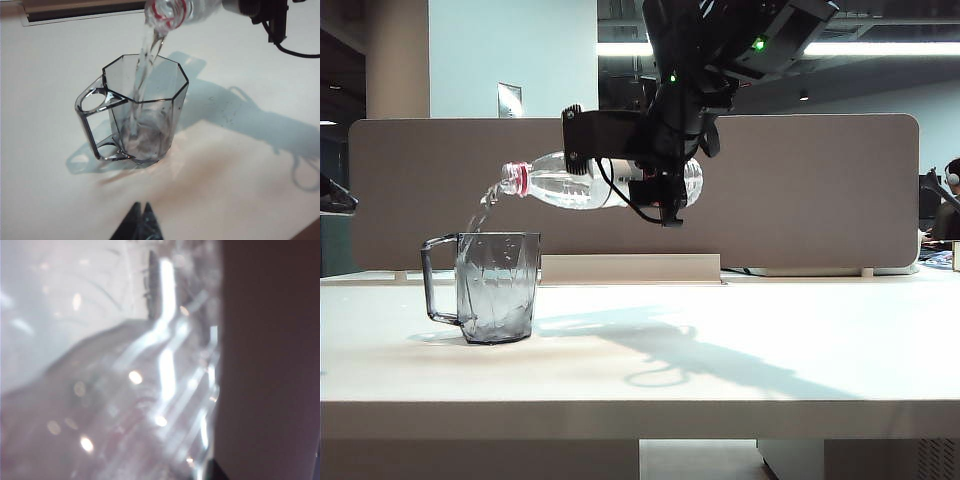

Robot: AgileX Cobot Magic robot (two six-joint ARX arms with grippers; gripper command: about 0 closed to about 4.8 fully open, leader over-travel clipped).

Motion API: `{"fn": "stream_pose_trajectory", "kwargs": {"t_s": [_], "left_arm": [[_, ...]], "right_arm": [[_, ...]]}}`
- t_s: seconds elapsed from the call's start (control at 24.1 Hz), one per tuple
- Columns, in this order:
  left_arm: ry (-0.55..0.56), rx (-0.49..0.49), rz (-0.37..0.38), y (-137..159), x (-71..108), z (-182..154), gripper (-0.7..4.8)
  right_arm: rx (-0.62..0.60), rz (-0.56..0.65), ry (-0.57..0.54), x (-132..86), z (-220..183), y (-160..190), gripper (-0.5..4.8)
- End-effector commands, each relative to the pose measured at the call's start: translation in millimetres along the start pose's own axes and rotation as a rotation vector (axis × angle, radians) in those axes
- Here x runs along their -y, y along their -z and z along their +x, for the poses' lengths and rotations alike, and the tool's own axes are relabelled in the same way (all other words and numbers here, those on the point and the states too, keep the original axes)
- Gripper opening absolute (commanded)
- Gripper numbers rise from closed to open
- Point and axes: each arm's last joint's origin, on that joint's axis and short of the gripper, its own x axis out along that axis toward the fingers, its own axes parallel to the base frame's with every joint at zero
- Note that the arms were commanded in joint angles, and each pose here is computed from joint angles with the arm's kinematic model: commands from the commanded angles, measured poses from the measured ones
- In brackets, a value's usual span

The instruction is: Pick up the mineral water bottle on the table and pour water into the mug until it's half full.

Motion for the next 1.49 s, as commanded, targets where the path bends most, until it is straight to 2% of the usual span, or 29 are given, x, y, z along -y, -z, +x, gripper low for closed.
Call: {"fn": "stream_pose_trajectory", "kwargs": {"t_s": [0.04, 0.42, 0.54, 1.49], "left_arm": [[0.001, 0.014, 0.009, -2, -0.3, 0, -0.05], [0.001, 0.014, 0.009, -2, -0.3, 0, -0.05], [0.001, 0.014, 0.009, -2, -0.3, 0, -0.05], [0.001, 0.014, 0.009, -2, -0.3, 0, -0.05]], "right_arm": [[-0.007, 0.030, 0.078, 15, -2, 6, 2.62], [-0.025, 0.030, 0.078, 16, 0, 14, 2.61], [-0.028, -0.018, 0.077, 16, 0, 15, 2.61], [-0.042, -0.069, 0.079, 17, 1, 20, 2.61]]}}
